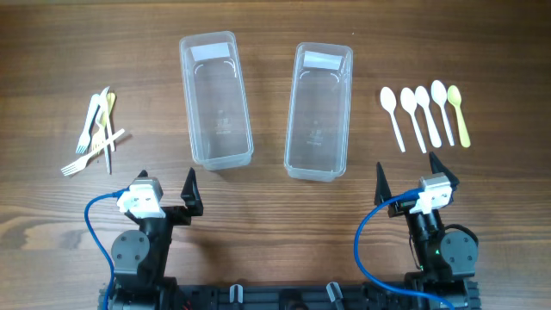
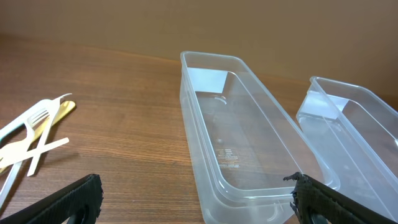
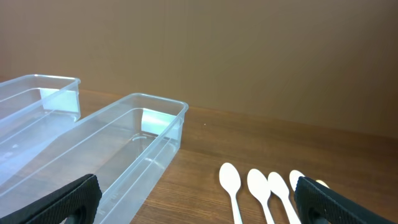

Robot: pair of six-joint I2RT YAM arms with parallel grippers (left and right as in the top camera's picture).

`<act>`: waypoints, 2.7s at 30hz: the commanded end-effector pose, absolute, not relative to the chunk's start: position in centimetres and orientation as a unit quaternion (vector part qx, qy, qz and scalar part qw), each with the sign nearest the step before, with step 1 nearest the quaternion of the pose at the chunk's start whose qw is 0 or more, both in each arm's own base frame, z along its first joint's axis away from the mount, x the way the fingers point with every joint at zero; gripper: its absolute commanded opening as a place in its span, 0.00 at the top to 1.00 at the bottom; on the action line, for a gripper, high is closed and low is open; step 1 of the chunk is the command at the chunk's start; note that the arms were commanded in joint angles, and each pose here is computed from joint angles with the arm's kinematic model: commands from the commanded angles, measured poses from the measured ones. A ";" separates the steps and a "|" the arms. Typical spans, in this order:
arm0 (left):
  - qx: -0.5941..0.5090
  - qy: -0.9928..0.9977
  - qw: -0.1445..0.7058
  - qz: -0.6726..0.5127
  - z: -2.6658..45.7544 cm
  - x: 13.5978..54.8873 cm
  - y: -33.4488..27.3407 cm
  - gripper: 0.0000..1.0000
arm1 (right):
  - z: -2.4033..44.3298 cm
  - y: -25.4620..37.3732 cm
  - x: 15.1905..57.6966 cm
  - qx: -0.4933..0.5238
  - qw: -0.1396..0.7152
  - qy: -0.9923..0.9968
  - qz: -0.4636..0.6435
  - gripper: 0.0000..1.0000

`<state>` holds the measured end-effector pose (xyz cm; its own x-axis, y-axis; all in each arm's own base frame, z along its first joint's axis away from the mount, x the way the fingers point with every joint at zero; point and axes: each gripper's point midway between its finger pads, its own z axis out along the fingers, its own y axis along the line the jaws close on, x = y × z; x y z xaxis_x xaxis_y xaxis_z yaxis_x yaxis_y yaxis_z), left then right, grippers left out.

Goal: Pack container

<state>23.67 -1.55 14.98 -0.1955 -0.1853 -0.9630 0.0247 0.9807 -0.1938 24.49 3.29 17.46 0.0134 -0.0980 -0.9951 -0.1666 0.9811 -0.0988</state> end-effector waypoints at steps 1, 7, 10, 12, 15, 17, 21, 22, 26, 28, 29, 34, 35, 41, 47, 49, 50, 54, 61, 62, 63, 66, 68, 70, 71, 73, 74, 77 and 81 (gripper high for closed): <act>-0.041 0.769 0.633 -0.080 14.8 23.7 -1.7 0.00 | 17.6 3.4 24.4 -0.100 0.708 0.698 0.026 0.00; -0.041 0.769 0.633 -0.080 14.8 23.7 -1.7 0.00 | 17.7 4.2 24.3 -0.099 0.708 0.697 0.059 0.00; -0.041 0.769 0.633 -0.080 14.8 23.7 -1.7 0.00 | 19.0 5.4 23.9 -0.122 0.723 0.674 0.086 0.00; -0.041 0.769 0.633 -0.080 14.8 23.7 -1.7 0.00 | 20.1 6.6 23.3 -0.147 0.728 0.660 0.111 0.00; -0.041 0.769 0.633 -0.080 14.8 23.7 -1.7 0.00 | 22.8 4.2 23.6 -0.074 0.734 0.669 0.087 0.00; -0.041 0.769 0.633 -0.080 14.8 23.7 -1.7 0.00 | 25.4 3.1 23.6 -0.072 0.728 0.681 0.040 0.00; -0.041 0.769 0.633 -0.080 14.8 23.7 -1.7 0.00 | 29.6 2.0 25.9 -0.062 0.668 0.742 0.006 0.00; -0.041 0.769 0.633 -0.080 14.8 23.7 -1.7 0.00 | 30.3 2.1 26.7 -0.063 0.651 0.757 0.007 0.00; -0.041 0.769 0.633 -0.080 14.8 23.7 -1.7 0.00 | 31.4 2.4 31.2 -0.069 0.540 0.839 0.010 0.00; -0.041 0.769 0.633 -0.080 14.8 23.7 -1.7 0.00 | 30.8 2.5 33.4 -0.072 0.486 0.871 0.012 0.00; -0.041 0.769 0.633 -0.080 14.8 23.7 -1.7 0.00 | 30.6 2.6 34.3 -0.071 0.470 0.880 0.014 0.00; -0.041 0.769 0.633 -0.080 14.8 23.7 -1.7 0.00 | 26.3 2.3 37.3 -0.067 0.393 0.917 0.005 0.00; -0.041 0.769 0.633 -0.080 14.8 23.7 -1.7 0.00 | 25.1 1.6 37.3 -0.060 0.371 0.927 -0.013 0.00; -0.041 0.769 0.633 -0.080 14.8 23.7 -1.7 0.00 | 18.8 1.1 38.3 -0.158 0.274 0.947 -0.057 0.48; -0.041 0.769 0.633 -0.080 14.8 23.7 -1.7 0.00 | 12.2 1.0 40.1 -0.162 0.204 0.964 -0.053 0.52; -0.041 0.769 0.633 -0.080 14.8 23.7 -1.7 0.00 | 10.2 1.0 40.5 -0.164 0.184 0.968 -0.051 0.27; -0.041 0.769 0.633 -0.080 14.8 23.7 -1.7 0.00 | 9.4 1.0 40.6 -0.164 0.176 0.969 -0.050 0.24; -0.041 0.769 0.633 -0.080 14.8 23.7 -1.7 0.00 | 6.2 0.3 40.9 -0.157 0.146 0.976 -0.048 0.23; -0.041 0.769 0.633 -0.080 14.8 23.7 -1.7 0.00 | 5.2 -1.8 41.4 -0.121 0.149 0.981 -0.028 0.30; -0.041 0.769 0.633 -0.080 14.8 23.7 -1.7 0.00 | 5.1 -1.8 41.4 -0.120 0.150 0.981 -0.017 0.30; -0.041 0.769 0.633 -0.080 14.8 23.7 -1.7 0.00 | 4.9 -1.8 41.4 -0.122 0.148 0.981 -0.009 0.30; -0.041 0.769 0.633 -0.080 14.8 23.7 -1.7 0.00 | 3.8 -1.7 41.4 -0.129 0.139 0.982 -0.003 0.36; -0.041 0.769 0.633 -0.080 14.8 23.7 -1.7 0.00 | 3.3 -1.5 41.3 -0.129 0.135 0.982 0.004 0.41; -0.041 0.769 0.633 -0.080 14.8 23.7 -1.7 0.00 | 3.1 -1.2 41.3 -0.129 0.134 0.982 0.011 0.42; -0.041 0.769 0.633 -0.080 14.8 23.7 -1.7 0.00 | 3.0 -1.1 41.4 -0.129 0.135 0.982 0.015 0.42; -0.041 0.769 0.633 -0.080 14.8 23.7 -1.7 0.00 | 3.0 -1.1 41.4 -0.127 0.135 0.983 0.015 0.43; -0.041 0.769 0.633 -0.080 14.8 23.7 -1.7 0.00 | 3.0 -1.1 41.4 -0.125 0.136 0.983 0.016 0.43; -0.041 0.769 0.633 -0.080 14.8 23.7 -1.7 0.00 | 3.0 -0.8 41.6 -0.119 0.140 0.983 0.026 0.46; -0.041 0.769 0.633 -0.080 14.8 23.7 -1.7 0.00 | 2.5 -0.5 41.6 -0.120 0.148 0.981 0.031 0.49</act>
<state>23.69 -1.56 14.82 -0.1989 -0.1851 -0.9624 0.0244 0.9808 -0.1937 41.58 -1.14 3.03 -0.9284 -0.2313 -0.2908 -0.2403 0.9707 -0.0047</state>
